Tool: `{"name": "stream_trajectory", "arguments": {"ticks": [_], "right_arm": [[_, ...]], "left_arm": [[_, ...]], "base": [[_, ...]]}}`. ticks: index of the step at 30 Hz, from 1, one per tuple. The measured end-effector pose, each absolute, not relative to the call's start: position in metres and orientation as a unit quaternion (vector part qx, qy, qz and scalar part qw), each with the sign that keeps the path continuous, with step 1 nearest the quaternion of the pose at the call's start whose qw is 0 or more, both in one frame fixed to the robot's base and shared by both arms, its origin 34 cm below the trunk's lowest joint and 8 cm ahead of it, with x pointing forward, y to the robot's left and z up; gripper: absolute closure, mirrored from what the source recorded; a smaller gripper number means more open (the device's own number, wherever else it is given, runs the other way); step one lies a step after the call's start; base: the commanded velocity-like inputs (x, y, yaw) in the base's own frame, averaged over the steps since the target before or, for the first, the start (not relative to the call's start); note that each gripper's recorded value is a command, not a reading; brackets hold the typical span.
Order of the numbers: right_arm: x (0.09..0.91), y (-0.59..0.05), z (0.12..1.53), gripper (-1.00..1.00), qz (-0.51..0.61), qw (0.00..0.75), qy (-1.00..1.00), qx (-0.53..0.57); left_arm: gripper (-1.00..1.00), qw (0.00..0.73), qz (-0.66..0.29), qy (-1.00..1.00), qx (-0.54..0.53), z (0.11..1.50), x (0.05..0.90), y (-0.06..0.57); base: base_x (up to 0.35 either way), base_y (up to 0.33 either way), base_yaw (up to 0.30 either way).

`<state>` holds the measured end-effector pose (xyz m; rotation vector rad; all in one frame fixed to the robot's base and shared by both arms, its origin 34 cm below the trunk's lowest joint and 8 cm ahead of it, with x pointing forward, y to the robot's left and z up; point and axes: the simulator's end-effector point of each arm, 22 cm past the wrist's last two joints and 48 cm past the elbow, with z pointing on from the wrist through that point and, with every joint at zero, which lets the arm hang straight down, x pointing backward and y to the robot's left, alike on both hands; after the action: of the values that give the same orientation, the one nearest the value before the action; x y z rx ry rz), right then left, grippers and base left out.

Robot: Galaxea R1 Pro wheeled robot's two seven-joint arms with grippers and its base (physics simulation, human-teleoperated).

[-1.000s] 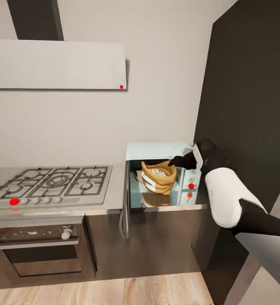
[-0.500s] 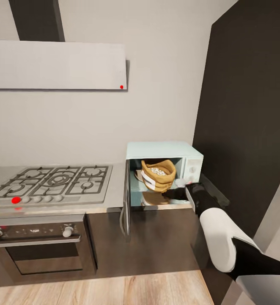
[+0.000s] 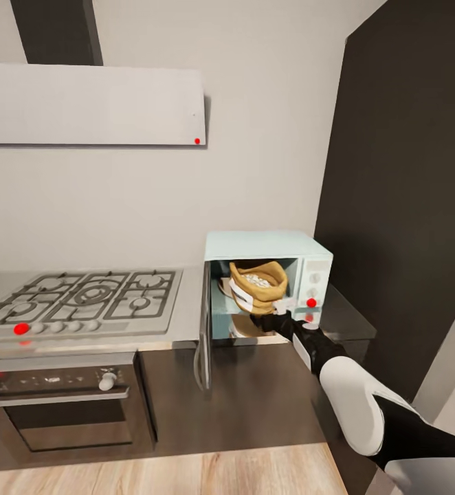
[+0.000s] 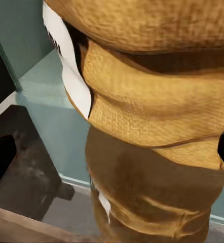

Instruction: In the kitchen, take the popcorn bag from the countertop, put it into the microwave, and heat it until the popcorn is cooked so the cooked popcorn ends up inside the bag.

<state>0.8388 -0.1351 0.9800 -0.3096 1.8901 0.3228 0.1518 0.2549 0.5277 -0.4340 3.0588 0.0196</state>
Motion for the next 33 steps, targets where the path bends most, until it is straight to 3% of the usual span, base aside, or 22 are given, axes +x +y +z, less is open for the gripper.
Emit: {"name": "stream_trajectory", "arguments": {"ticks": [6, 20, 23, 33], "right_arm": [[0.85, -0.159, 0.987, -1.0, 0.089, 0.588, 0.798, -0.1], [0.841, -0.14, 0.969, -1.0, 0.099, 0.577, 0.803, -0.106], [0.84, -0.139, 0.968, -1.0, 0.101, 0.576, 0.804, -0.109], [0.83, -0.119, 0.969, -1.0, 0.156, 0.56, 0.799, -0.155]], "left_arm": [[-1.0, 0.026, 0.006, 0.99, -0.14, 0.528, 0.152, 0.255], [-1.0, 0.026, 0.006, 0.99, -0.141, 0.528, 0.152, 0.255], [-1.0, 0.026, 0.006, 0.99, -0.14, 0.528, 0.152, 0.255], [-1.0, 0.025, 0.007, 0.989, -0.143, 0.527, 0.152, 0.254]], "base": [[0.318, 0.0, 0.0], [0.292, 0.0, 0.0], [-0.023, 0.0, 0.0], [-0.336, 0.0, 0.0]]}}
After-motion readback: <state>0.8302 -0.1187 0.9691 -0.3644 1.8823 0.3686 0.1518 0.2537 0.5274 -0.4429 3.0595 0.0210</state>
